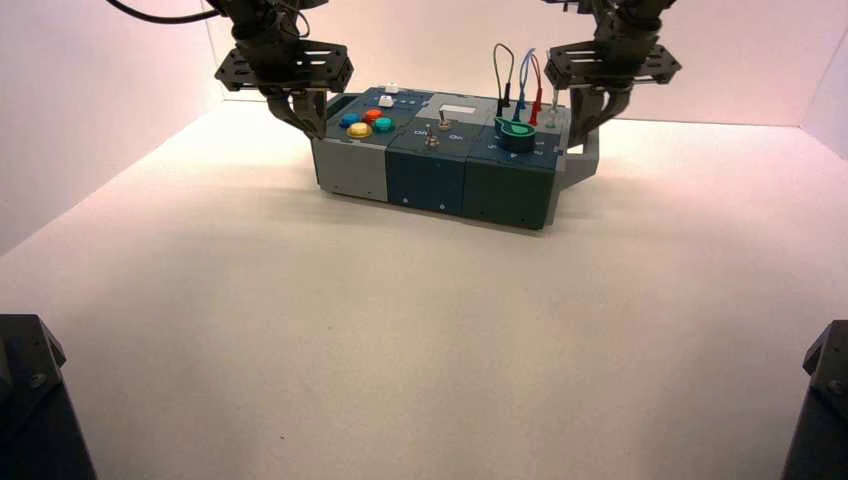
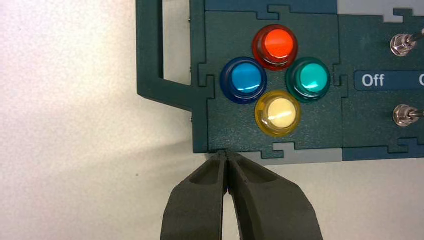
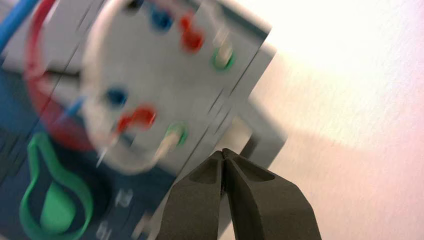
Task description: Move the box away.
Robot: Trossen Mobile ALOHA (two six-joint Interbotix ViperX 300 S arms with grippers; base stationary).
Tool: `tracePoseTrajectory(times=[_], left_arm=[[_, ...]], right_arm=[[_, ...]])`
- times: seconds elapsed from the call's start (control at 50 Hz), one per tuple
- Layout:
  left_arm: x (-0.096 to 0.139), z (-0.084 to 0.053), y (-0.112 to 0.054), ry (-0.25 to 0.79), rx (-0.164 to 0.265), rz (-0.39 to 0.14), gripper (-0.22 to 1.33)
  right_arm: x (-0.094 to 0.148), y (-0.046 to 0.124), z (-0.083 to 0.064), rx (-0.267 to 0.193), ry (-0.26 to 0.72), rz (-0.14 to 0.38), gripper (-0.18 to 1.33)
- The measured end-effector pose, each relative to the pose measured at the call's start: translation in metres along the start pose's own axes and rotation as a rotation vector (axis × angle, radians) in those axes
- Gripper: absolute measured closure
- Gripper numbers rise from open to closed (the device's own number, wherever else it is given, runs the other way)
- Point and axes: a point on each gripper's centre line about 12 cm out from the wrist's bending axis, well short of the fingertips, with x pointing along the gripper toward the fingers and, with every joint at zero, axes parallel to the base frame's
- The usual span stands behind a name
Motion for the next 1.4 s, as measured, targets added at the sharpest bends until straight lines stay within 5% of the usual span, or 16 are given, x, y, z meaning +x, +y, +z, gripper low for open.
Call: tracePoseTrajectory(times=[0.28, 0.64, 0.9, 1.4], left_arm=[[-0.002, 0.000, 0.000, -0.015, -0.002, 0.003, 1.27], [-0.016, 0.003, 0.000, -0.076, 0.005, 0.010, 1.27], [-0.036, 0.005, 0.000, -0.168, 0.011, 0.021, 1.27], [-0.055, -0.001, 0.009, -0.318, 0.033, 0.067, 1.27]], right_arm=[[-0.023, 0.000, -0.026, 0.006, -0.020, -0.004, 1.29], [-0.079, 0.002, -0.024, 0.001, -0.165, -0.011, 1.29], [-0.116, 0.004, -0.047, 0.008, -0.288, -0.018, 1.29], [-0.110, 0.003, -0.071, 0.021, -0.416, -0.035, 1.29]])
